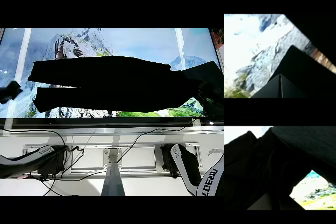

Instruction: Fold the clothes and pants, and hang the long-sleeved shirts on hangers.

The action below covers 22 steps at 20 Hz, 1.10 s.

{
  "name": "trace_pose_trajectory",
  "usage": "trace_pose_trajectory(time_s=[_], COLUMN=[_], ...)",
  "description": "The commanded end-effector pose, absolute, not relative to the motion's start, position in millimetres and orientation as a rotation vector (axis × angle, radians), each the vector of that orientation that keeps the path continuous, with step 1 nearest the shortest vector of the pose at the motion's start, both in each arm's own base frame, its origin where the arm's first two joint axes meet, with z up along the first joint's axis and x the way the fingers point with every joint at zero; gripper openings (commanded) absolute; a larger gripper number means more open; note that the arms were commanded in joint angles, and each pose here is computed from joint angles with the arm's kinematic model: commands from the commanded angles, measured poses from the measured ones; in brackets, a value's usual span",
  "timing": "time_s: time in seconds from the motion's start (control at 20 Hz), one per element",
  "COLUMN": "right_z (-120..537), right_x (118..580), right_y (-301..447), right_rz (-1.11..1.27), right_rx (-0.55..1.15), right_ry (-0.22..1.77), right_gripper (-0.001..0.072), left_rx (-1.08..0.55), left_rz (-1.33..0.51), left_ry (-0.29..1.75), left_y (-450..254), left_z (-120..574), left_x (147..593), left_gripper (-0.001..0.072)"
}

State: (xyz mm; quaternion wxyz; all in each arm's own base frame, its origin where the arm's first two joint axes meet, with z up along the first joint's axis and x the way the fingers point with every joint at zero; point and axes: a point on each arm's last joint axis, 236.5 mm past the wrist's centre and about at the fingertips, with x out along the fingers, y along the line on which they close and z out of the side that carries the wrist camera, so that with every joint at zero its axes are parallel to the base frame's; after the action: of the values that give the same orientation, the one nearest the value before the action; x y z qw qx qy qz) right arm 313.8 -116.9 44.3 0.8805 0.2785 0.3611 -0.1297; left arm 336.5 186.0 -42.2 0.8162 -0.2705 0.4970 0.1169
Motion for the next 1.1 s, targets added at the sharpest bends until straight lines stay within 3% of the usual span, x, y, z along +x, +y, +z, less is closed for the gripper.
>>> trace_pose_trajectory(time_s=[0.0, 0.1, 0.15, 0.2, 0.25, 0.55, 0.95, 1.05], right_z=[41, 41, 41, 41, 41, 41, 40, 40], right_x=[315, 315, 315, 315, 315, 315, 314, 314], right_y=[-120, -120, -120, -120, -120, -117, -114, -114], right_rz=[-0.278, -0.278, -0.278, -0.278, -0.278, -0.272, -0.263, -0.263], right_rx=[0.570, 0.570, 0.570, 0.570, 0.570, 0.578, 0.586, 0.586], right_ry=[0.758, 0.758, 0.758, 0.758, 0.759, 0.763, 0.770, 0.771], right_gripper=[0.0020, 0.0020, 0.0020, 0.0020, 0.0020, 0.0020, 0.0021, 0.0020], left_rx=[-0.552, -0.621, -0.619, -0.613, -0.593, -0.490, -0.525, -0.551], left_rz=[0.066, -0.039, -0.024, -0.006, -0.014, -0.063, -0.044, -0.061], left_ry=[1.229, 1.181, 1.174, 1.175, 1.177, 1.168, 1.126, 1.136], left_y=[149, 125, 127, 129, 129, 133, 163, 160], left_z=[-82, -89, -95, -100, -103, -102, -77, -77], left_x=[284, 278, 276, 274, 273, 273, 266, 260], left_gripper=[0.0005, 0.0026, 0.0221, 0.0493, 0.0571, 0.0570, 0.0569, 0.0523])
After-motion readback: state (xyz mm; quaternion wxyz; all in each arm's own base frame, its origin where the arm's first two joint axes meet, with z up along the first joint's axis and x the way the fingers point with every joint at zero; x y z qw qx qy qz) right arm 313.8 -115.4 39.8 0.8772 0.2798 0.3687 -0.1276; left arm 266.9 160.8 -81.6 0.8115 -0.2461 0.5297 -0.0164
